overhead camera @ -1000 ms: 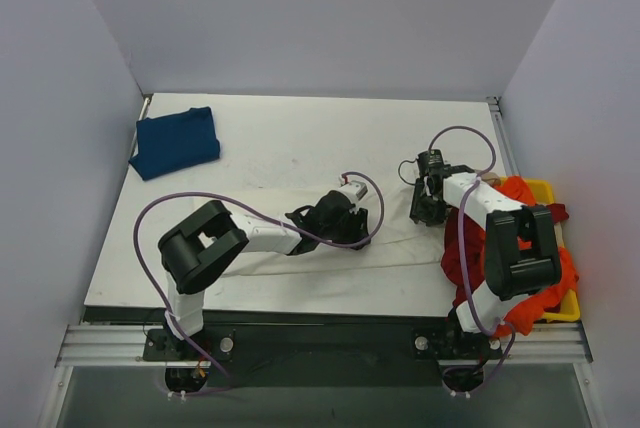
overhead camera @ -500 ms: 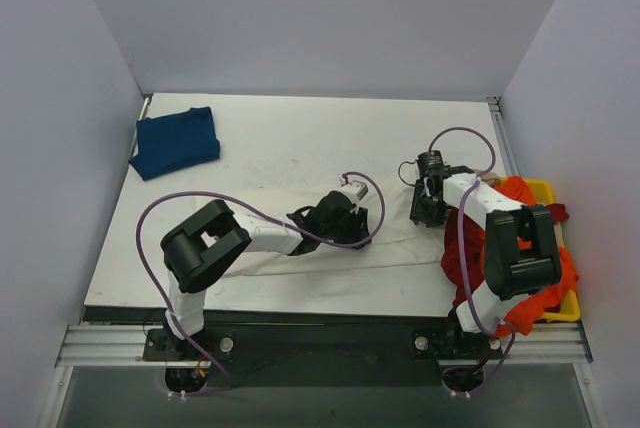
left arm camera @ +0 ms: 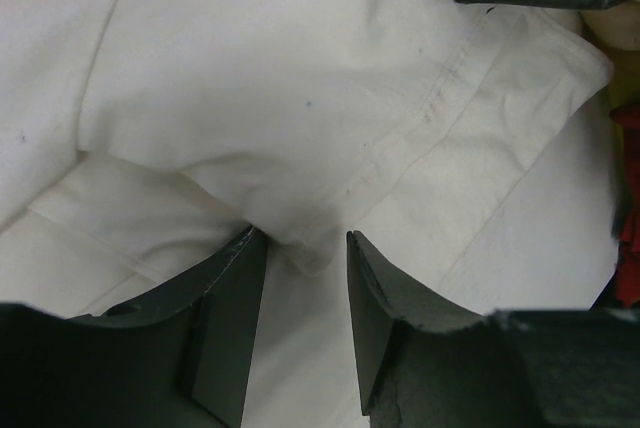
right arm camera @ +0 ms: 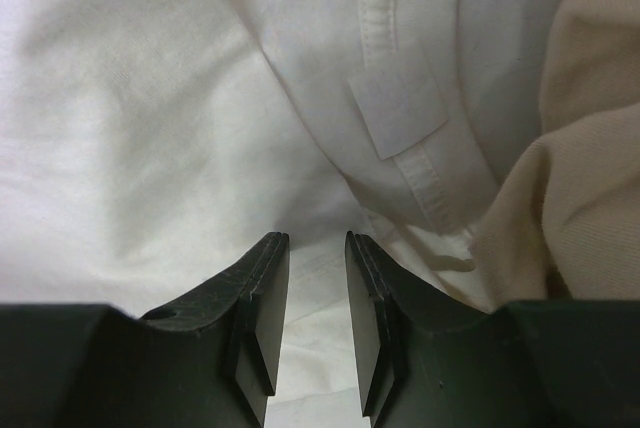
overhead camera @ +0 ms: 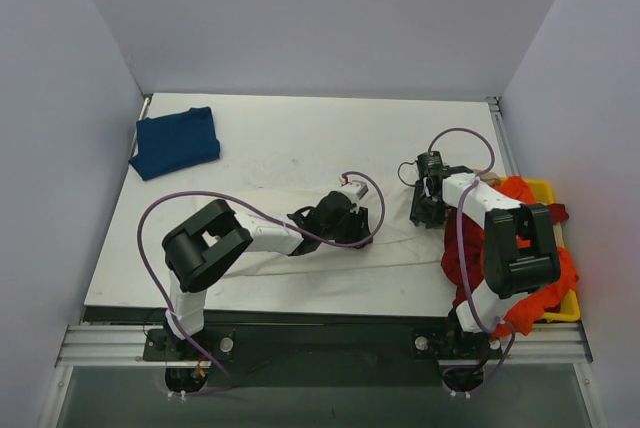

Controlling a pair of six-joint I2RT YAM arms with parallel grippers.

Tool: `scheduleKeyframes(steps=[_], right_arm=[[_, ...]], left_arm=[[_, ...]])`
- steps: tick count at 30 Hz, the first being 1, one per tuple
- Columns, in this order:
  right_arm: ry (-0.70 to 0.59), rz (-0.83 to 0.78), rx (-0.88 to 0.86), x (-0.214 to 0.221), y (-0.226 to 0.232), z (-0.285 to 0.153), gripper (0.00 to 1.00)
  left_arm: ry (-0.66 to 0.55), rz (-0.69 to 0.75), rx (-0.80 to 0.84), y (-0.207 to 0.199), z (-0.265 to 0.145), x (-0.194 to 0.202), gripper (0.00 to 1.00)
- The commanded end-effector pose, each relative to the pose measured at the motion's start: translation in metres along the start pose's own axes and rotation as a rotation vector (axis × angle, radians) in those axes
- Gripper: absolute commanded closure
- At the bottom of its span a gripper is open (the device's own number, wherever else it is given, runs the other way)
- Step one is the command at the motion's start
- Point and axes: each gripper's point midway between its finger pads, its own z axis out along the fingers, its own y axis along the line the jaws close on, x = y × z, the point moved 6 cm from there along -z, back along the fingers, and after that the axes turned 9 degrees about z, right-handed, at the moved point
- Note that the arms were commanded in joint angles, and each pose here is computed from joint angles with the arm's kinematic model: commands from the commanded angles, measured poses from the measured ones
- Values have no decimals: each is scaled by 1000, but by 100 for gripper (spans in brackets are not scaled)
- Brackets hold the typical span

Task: Fold and stack the t-shirts
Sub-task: Fold the other side of the tshirt into a rectangle

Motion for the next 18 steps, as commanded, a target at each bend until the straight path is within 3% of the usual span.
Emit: scheduleKeyframes(steps=[1,14,18], right_arm=[[43,-1,29,5,-5,1,70],[47,-5,26,4,-4,2,70],[44,-4,21,3,-3,1,71]], left_arm=[[-48,-1,37,-9,2,-8,52],[-62,-10,46,-10,7,-7,52],[-55,-10,49,-10,11,-4,65]])
